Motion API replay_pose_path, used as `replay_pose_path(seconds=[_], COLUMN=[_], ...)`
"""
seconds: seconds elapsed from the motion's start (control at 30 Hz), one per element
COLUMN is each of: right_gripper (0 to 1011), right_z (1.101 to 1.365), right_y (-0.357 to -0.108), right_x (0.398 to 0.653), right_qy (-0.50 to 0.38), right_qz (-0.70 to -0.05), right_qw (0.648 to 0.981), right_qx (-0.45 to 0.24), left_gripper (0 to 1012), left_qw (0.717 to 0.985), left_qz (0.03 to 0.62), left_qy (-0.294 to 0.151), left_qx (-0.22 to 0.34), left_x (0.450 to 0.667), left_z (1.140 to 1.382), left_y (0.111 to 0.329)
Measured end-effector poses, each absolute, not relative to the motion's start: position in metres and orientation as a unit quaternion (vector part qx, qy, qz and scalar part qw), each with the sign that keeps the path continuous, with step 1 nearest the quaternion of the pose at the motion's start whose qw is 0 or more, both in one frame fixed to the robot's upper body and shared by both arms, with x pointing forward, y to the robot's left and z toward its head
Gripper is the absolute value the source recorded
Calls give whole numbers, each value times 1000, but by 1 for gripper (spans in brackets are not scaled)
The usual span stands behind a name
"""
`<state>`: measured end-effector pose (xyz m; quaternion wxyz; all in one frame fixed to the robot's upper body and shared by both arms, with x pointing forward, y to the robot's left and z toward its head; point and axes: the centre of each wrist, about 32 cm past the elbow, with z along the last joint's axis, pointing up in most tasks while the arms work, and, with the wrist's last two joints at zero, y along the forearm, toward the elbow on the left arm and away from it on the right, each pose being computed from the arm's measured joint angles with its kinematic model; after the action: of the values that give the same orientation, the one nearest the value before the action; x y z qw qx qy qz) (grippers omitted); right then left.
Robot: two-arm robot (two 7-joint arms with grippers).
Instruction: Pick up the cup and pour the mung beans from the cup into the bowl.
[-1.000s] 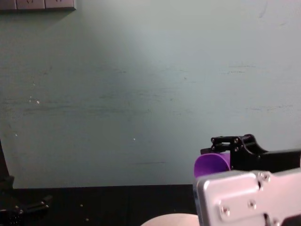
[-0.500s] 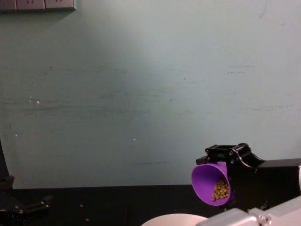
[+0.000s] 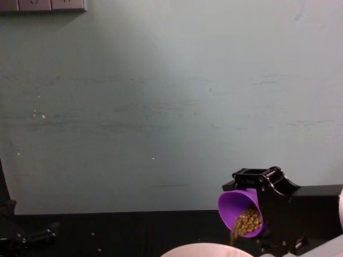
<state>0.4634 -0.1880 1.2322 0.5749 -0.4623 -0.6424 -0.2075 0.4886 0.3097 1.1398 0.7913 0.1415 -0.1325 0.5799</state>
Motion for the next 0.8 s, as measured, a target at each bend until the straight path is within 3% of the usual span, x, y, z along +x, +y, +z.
replay_pose_path(seconds=[0.8], right_gripper=[737], right_z=[1225], right_y=[-189], right_x=[465], right_qy=[-655], right_qz=[-195], right_qw=[556], right_qx=[-473], left_gripper=[1011], left_qw=[791], left_qz=[580], left_qy=[-132], left_qx=[141], left_x=[489], left_z=[1140], left_y=[310])
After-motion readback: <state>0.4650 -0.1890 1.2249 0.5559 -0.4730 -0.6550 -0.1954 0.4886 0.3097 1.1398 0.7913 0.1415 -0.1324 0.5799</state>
